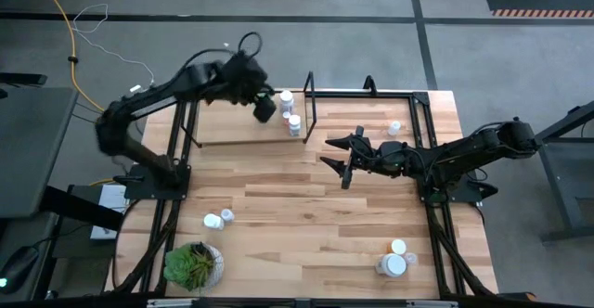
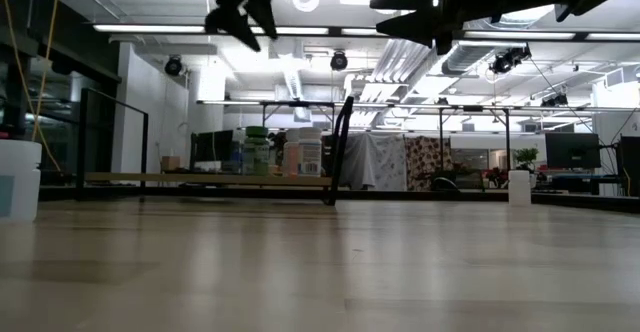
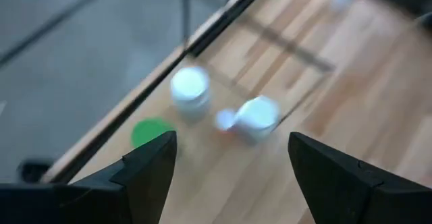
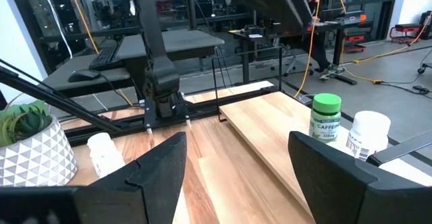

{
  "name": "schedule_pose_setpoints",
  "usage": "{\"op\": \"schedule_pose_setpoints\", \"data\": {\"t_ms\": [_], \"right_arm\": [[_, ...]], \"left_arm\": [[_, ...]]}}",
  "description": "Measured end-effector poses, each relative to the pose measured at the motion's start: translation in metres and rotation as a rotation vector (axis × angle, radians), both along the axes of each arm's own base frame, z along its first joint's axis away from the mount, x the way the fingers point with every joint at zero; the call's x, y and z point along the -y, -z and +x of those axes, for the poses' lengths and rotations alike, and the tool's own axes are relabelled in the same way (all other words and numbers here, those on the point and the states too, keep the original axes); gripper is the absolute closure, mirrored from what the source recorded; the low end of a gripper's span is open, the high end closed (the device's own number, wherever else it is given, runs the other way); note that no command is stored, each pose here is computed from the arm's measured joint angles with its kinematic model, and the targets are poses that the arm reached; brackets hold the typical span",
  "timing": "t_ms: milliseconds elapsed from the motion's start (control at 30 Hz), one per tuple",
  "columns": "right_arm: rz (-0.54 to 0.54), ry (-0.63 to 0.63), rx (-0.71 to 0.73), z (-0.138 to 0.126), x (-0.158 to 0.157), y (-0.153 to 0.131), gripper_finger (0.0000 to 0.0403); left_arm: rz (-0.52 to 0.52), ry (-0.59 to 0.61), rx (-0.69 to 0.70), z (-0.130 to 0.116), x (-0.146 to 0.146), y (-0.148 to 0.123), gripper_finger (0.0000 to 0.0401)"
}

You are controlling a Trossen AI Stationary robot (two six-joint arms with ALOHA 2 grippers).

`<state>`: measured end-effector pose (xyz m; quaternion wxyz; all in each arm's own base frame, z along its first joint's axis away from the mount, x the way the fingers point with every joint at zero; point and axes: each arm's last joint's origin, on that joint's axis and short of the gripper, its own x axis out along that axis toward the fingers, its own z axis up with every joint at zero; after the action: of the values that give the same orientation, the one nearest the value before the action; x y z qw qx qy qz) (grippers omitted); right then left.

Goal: Pick and place medicine bottles onto shelf by color
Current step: Put the small white pill bottle on the shelf

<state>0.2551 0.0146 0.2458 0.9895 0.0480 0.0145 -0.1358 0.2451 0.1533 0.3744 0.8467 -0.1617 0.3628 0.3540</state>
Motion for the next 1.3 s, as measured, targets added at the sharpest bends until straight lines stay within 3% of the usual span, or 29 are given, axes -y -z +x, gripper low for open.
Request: {"op": "schedule_pose_setpoints", "data": {"t_ms": [167,400,600,900,1300], "right_arm": [[0.000,0.000,0.000,0.000,0.000,0.000,0.0151],[-0.002,0.000,-0.001,0.000,0.000,0.000,0.0151],[0.000,0.000,0.000,0.000,0.000,0.000,0.0151],[0.000,0.000,0.000,0.000,0.000,0.000,0.0151],[-0.002,0.000,-0.001,0.000,0.000,0.000,0.0151]], "left_arm": [[0.129,0.182,0.233,-0.016,0.053,0.014,0.0126],[0.252,0.434,0.575,-0.042,0.121,0.061,0.0126],[0.315,0.522,0.798,-0.068,0.161,0.091,0.0126],[0.365,0.476,0.779,-0.080,0.182,0.109,0.0126],[0.371,0.446,0.811,-0.080,0.185,0.106,0.0126]]}}
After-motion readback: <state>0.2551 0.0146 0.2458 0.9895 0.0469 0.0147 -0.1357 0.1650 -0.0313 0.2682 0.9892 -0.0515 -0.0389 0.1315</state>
